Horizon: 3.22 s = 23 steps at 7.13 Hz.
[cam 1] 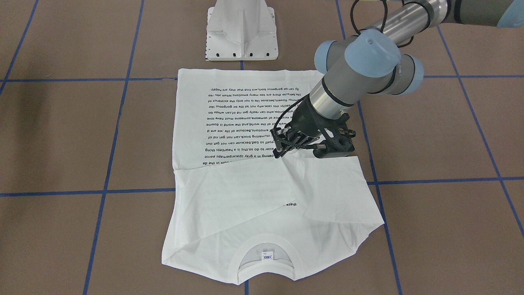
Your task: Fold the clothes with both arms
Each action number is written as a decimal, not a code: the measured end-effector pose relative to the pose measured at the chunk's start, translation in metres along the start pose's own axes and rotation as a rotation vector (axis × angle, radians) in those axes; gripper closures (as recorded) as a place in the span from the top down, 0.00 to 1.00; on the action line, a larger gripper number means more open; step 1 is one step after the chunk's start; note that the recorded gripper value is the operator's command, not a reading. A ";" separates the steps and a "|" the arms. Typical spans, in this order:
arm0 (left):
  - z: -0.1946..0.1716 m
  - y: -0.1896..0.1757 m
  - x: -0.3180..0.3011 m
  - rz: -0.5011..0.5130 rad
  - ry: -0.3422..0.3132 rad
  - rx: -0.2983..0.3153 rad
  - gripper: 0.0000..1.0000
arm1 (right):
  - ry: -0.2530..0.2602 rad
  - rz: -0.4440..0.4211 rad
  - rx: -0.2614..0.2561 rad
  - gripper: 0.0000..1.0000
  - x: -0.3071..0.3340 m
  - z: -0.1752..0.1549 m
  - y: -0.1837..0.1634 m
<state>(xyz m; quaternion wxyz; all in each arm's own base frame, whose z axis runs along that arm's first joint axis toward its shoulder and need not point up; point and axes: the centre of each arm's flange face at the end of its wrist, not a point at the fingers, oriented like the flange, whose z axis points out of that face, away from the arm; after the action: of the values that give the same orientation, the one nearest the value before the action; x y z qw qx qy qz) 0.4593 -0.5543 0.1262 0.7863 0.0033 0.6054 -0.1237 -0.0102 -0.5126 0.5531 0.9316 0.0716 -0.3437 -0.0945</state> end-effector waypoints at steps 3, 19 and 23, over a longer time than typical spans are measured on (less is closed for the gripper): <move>0.046 0.066 0.031 0.061 0.014 -0.005 0.00 | 0.000 0.003 -0.004 1.00 0.001 0.002 0.000; -0.065 -0.005 -0.151 0.670 -0.269 -0.024 1.00 | 0.028 0.258 0.068 1.00 -0.408 0.030 -0.127; -0.091 -0.020 -0.171 0.730 -0.265 -0.040 1.00 | 0.089 0.378 0.131 1.00 -0.555 0.077 -0.173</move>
<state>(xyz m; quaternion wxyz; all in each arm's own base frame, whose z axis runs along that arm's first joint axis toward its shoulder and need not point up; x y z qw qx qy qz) 0.3284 -0.5272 0.2678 0.8498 0.1873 0.4599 0.1767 -0.4967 -0.5604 0.2288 0.9403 0.0702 -0.3151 0.1076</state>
